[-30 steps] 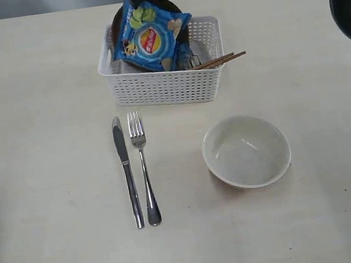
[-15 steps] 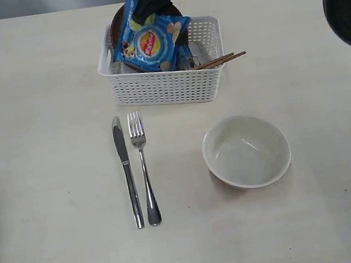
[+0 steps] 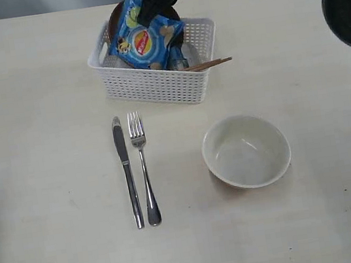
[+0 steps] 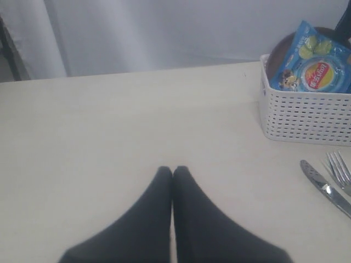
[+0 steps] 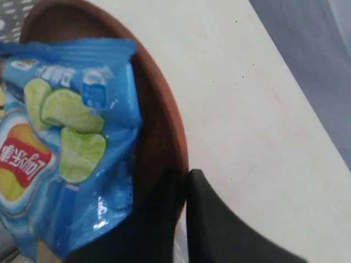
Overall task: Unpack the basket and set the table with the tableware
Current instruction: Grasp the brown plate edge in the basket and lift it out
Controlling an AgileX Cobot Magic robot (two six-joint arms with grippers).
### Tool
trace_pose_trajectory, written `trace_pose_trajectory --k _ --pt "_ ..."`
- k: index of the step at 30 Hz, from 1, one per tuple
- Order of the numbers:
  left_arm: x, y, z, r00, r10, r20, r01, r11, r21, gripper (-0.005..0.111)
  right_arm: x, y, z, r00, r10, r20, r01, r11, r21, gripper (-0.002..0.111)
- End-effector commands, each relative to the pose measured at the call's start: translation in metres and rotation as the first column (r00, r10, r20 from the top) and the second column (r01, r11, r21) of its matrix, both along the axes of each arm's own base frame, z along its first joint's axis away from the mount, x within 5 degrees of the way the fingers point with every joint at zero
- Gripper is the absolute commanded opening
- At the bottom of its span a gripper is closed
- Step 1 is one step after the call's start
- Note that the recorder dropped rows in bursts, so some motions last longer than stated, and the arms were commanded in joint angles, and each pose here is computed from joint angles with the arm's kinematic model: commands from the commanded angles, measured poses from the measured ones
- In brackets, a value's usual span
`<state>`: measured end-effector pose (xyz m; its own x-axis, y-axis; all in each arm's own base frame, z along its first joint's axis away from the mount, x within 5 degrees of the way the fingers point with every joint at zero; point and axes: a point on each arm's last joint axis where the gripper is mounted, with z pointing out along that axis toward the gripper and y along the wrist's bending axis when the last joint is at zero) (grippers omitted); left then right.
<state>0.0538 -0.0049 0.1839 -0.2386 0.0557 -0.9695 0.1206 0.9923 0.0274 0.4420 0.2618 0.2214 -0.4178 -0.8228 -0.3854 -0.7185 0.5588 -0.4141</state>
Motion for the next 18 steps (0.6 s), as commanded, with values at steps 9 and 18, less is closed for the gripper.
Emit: trace_pose_trajectory --k 9,18 --pt "0.000 0.000 0.000 1.000 0.001 0.007 0.000 1.000 -0.012 0.000 -0.013 -0.004 0.040 0.999 -0.004 0.035 0.003 1.000 0.021 -0.001" --pt "0.000 0.000 0.000 1.000 0.001 0.007 0.000 1.000 -0.012 0.000 -0.023 -0.016 0.067 0.998 -0.039 0.048 0.040 0.999 -0.016 -0.001"
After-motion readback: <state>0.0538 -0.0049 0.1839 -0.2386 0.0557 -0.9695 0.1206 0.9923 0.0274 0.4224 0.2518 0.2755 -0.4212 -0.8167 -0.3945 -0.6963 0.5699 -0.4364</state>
